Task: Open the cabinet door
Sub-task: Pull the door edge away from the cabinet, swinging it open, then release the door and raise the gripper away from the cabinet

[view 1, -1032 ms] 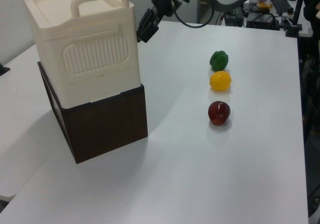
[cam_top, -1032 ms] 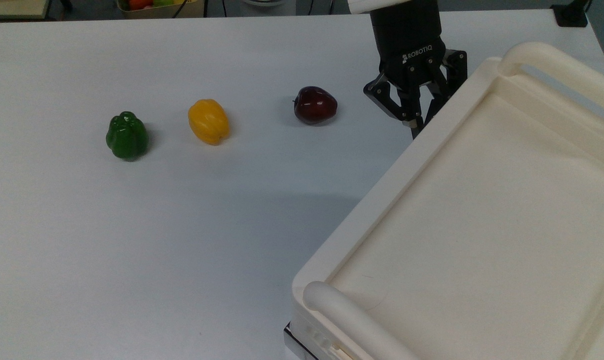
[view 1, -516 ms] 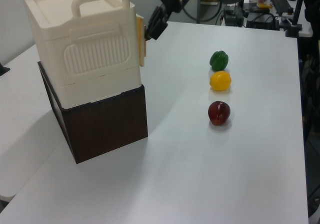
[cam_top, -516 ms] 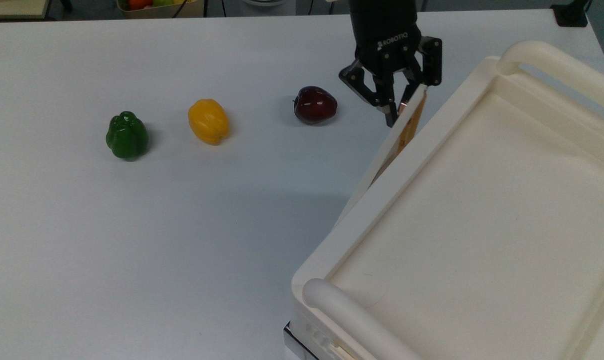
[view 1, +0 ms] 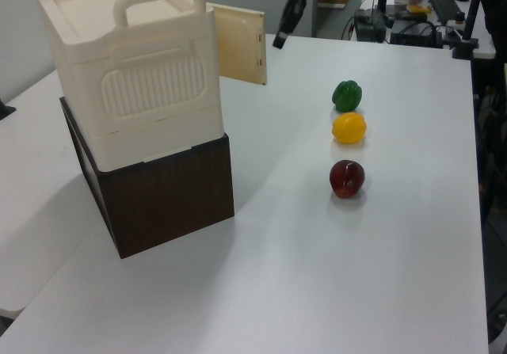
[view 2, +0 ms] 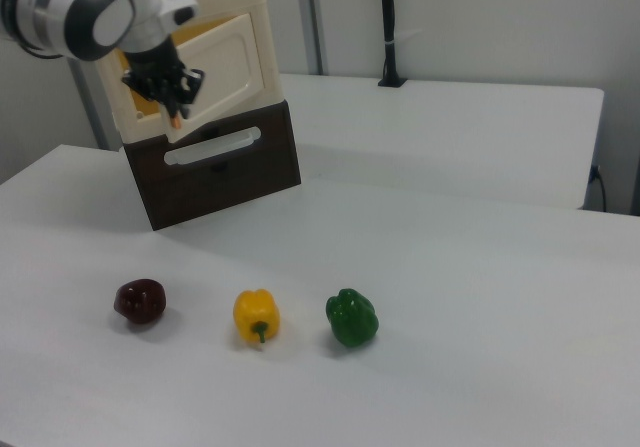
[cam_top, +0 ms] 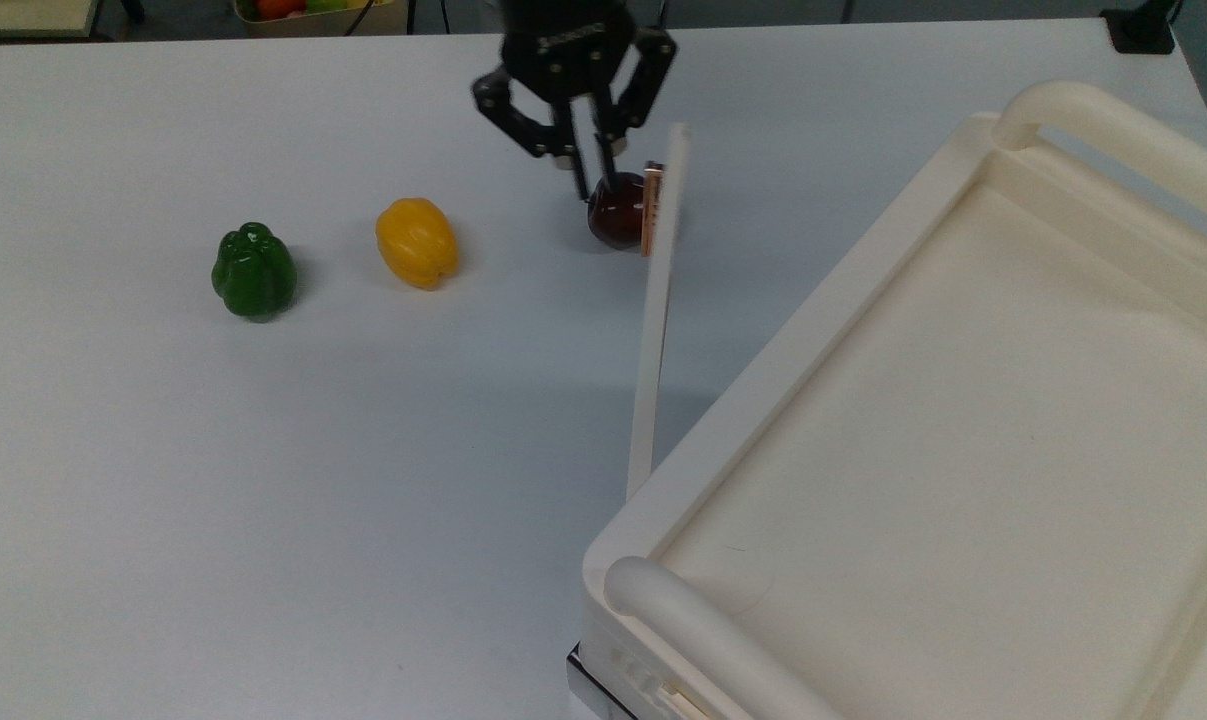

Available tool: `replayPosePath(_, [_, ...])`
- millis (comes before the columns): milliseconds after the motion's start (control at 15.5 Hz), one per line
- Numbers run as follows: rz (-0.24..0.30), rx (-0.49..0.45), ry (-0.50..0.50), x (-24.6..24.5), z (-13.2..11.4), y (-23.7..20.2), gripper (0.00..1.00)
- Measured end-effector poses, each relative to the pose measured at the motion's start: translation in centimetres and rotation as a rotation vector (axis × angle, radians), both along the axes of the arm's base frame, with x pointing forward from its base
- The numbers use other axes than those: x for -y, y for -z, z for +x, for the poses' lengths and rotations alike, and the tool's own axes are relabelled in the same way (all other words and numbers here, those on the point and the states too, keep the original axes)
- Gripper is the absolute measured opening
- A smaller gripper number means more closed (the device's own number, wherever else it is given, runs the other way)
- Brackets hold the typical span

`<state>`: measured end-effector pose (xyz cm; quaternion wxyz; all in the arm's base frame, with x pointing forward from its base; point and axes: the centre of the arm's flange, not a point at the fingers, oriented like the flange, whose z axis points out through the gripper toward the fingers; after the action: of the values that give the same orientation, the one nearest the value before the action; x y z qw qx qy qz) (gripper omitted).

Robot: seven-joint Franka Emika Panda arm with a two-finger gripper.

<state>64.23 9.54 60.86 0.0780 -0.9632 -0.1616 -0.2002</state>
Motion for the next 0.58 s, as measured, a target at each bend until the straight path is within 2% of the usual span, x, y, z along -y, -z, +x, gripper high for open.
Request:
replayPosePath(64, [-0.005, -0.018, 0.033, 2.2, 0.0, 0.0, 0.30])
replayPosePath(193, [-0.014, -0.046, 0.096, 6.3, 0.0, 0.3, 0.32])
replayPosePath(387, [-0.027, -0.102, 0.180, 11.9, -0.3, 1.4, 0.54])
replayPosePath(580, [-0.061, -0.182, 0.249, 16.7, -1.3, 2.4, 0.55])
